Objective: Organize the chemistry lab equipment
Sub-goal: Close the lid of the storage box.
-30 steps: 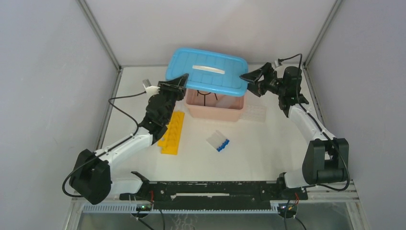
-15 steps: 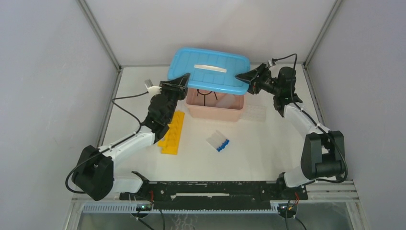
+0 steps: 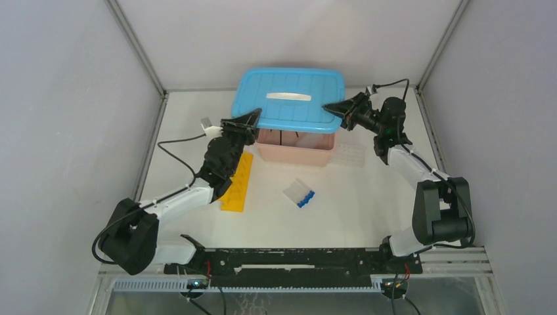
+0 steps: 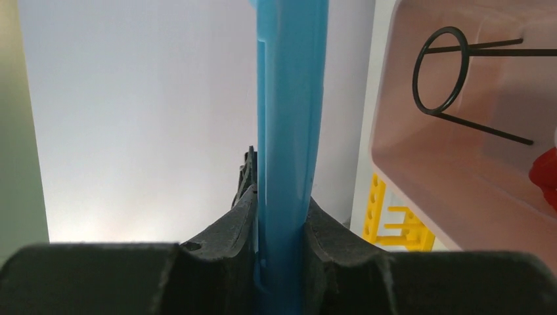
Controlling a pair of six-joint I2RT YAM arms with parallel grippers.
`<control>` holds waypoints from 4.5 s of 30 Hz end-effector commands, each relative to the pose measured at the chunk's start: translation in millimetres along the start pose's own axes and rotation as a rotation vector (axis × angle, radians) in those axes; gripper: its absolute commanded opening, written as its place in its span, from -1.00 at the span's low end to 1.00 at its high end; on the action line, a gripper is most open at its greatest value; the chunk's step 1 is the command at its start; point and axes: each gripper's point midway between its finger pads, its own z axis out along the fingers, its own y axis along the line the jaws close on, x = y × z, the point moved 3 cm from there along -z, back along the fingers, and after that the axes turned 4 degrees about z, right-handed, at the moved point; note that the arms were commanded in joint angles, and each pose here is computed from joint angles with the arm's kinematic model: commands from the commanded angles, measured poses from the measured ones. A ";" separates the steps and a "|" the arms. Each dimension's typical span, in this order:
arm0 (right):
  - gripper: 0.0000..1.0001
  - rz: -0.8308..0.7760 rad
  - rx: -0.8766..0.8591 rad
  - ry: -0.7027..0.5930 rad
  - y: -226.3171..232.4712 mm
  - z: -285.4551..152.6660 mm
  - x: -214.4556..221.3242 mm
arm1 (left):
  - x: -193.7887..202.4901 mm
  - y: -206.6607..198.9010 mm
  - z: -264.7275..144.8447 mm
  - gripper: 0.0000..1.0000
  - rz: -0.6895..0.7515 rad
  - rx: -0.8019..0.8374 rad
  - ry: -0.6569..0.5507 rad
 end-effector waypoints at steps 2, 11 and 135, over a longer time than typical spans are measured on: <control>-0.58 -0.077 -0.094 -0.006 25.5 -6.5 -2.8 | -6.3 -13.6 -18.1 -0.08 -0.026 0.071 0.016; -0.59 -0.044 -0.126 -0.038 23.8 -12.0 -15.4 | -23.9 19.9 -45.8 0.28 0.022 0.002 -0.009; 0.11 -0.310 0.557 -0.109 -93.5 -45.5 -36.4 | -54.3 55.5 -8.9 0.32 0.230 -0.120 -0.023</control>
